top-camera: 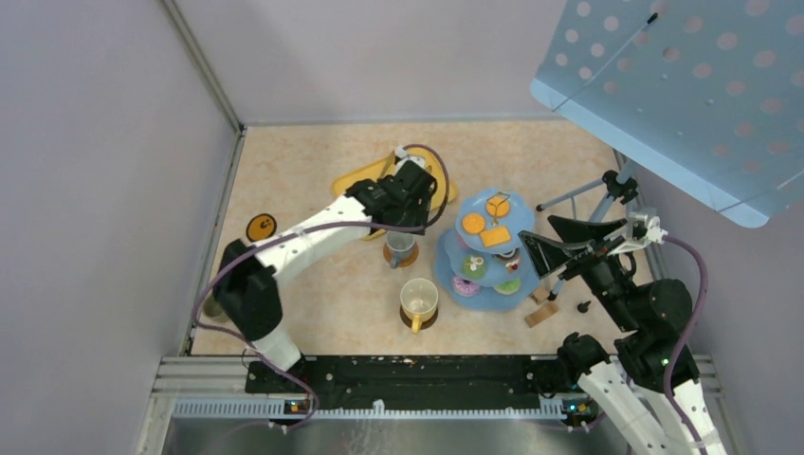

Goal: Serve the afternoon tea

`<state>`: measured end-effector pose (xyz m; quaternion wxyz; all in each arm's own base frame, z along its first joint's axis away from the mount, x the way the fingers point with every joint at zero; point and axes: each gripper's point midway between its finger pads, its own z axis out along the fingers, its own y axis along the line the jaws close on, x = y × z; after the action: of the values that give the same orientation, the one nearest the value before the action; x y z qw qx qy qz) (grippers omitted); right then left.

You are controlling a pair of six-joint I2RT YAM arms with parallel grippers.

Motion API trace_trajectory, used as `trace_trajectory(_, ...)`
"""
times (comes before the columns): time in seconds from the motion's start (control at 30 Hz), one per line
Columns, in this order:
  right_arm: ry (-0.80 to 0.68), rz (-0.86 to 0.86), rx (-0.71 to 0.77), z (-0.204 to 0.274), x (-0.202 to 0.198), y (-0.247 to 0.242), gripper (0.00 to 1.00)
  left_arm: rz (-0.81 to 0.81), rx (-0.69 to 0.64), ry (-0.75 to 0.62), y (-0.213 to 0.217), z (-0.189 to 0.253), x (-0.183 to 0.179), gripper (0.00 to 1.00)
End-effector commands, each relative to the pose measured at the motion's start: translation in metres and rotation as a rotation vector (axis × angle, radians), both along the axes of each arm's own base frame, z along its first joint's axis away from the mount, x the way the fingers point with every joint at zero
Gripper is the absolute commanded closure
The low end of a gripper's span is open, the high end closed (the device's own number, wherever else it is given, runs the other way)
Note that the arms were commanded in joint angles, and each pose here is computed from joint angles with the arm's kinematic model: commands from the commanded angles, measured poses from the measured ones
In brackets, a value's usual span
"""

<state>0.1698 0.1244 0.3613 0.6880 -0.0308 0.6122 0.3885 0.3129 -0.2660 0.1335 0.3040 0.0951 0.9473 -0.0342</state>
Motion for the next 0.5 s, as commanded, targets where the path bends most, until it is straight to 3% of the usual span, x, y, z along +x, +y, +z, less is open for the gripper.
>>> trace_trajectory(0.0, -0.046, -0.006, 0.016, 0.013, -0.002, -0.002, 0.03, 0.037, -0.020, -0.309, 0.052, 0.115, 0.006, 0.17)
trace_trajectory(0.1, -0.050, 0.003, 0.026, 0.012, -0.002, 0.000, 0.03, 0.141, -0.017, -0.450, 0.112, 0.140, 0.011, 0.03)
trace_trajectory(0.27, -0.052, 0.017, 0.039, 0.009, 0.000, 0.003, 0.03, 0.477, -0.002, -0.526, 0.237, 0.129, 0.012, 0.01)
trace_trajectory(0.37, -0.051, 0.026, 0.037, 0.008, 0.000, 0.004, 0.03, 0.612, 0.006, -0.511, 0.281, 0.106, 0.011, 0.01)
trace_trajectory(0.47, -0.055, 0.029, 0.038, 0.009, -0.001, 0.005, 0.03, 0.717, -0.060, -0.403, 0.307, 0.068, 0.018, 0.01)
